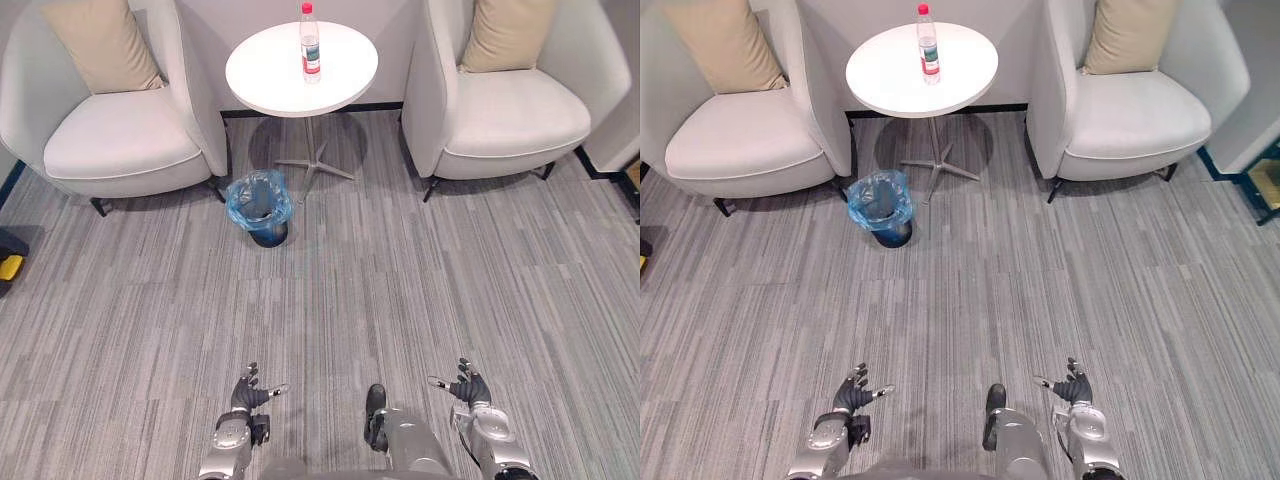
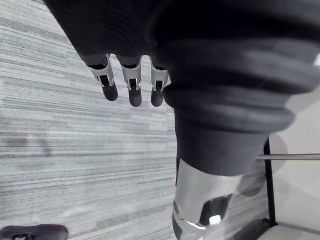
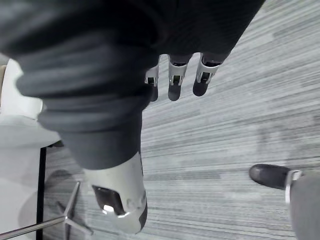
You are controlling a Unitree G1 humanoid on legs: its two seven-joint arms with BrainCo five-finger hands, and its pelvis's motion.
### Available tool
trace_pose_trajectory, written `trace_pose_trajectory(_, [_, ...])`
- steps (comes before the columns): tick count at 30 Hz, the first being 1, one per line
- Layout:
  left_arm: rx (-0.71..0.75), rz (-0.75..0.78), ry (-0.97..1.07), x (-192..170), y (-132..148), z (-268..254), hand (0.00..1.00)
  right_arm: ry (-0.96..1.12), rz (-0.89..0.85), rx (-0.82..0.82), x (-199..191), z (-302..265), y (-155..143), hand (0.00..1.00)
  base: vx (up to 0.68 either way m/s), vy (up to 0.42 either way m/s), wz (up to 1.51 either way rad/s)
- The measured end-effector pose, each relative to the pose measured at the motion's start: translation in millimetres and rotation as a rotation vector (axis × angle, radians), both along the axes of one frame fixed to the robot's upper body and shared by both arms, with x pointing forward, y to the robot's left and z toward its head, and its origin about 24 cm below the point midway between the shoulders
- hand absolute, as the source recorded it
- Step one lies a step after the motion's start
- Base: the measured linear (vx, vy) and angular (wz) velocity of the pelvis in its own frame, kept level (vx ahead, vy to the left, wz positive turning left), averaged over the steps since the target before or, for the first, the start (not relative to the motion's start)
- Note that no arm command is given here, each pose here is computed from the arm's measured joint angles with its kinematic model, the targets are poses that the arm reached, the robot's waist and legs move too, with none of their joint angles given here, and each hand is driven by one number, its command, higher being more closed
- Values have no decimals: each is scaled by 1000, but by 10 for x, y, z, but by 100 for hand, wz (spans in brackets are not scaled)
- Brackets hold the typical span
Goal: Gather rubbish on tea table into small bin, then transfer packed bag to large trash can.
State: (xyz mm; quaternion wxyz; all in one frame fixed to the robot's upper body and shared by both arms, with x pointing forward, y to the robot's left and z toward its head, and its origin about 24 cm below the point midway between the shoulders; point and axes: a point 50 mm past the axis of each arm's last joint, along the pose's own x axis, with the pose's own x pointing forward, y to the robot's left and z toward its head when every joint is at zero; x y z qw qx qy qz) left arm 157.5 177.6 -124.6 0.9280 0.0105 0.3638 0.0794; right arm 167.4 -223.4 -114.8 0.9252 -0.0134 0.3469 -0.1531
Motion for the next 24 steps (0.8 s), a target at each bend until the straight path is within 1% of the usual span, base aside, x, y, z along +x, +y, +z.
trace_pose_trajectory(4, [-2, 1, -13, 29, -6, 19, 0, -23, -33, 9, 50, 32, -27, 0, 302, 9, -23])
trace_pose_trajectory(8, [-31, 6, 0, -22, -99, -10, 0, -9, -73, -6, -18, 23, -139, 0, 387, 200, -13])
trace_pose_trajectory(12, [-5, 11, 30, -118, 5, -43, 0, 8, -39, 23, -26, -26, 3, 0, 379, 192, -29])
trace_pose_trajectory(14, [-19, 7, 35, -130, -47, -54, 0, 34, -37, 18, -60, -59, -20, 0, 389, 176, -21])
trace_pose_trajectory(18, [-1, -18, 47, -155, -14, -63, 0, 60, -20, 30, -136, -105, 26, 0, 442, 167, 7])
trace_pose_trajectory(22, [31, -30, 34, -98, 75, -33, 0, 54, 16, 30, -88, -93, 67, 0, 418, 6, 42])
trace_pose_trajectory(24, [25, -32, 17, -36, 49, -11, 0, 53, 16, 22, -83, -85, 39, 0, 369, -134, 42])
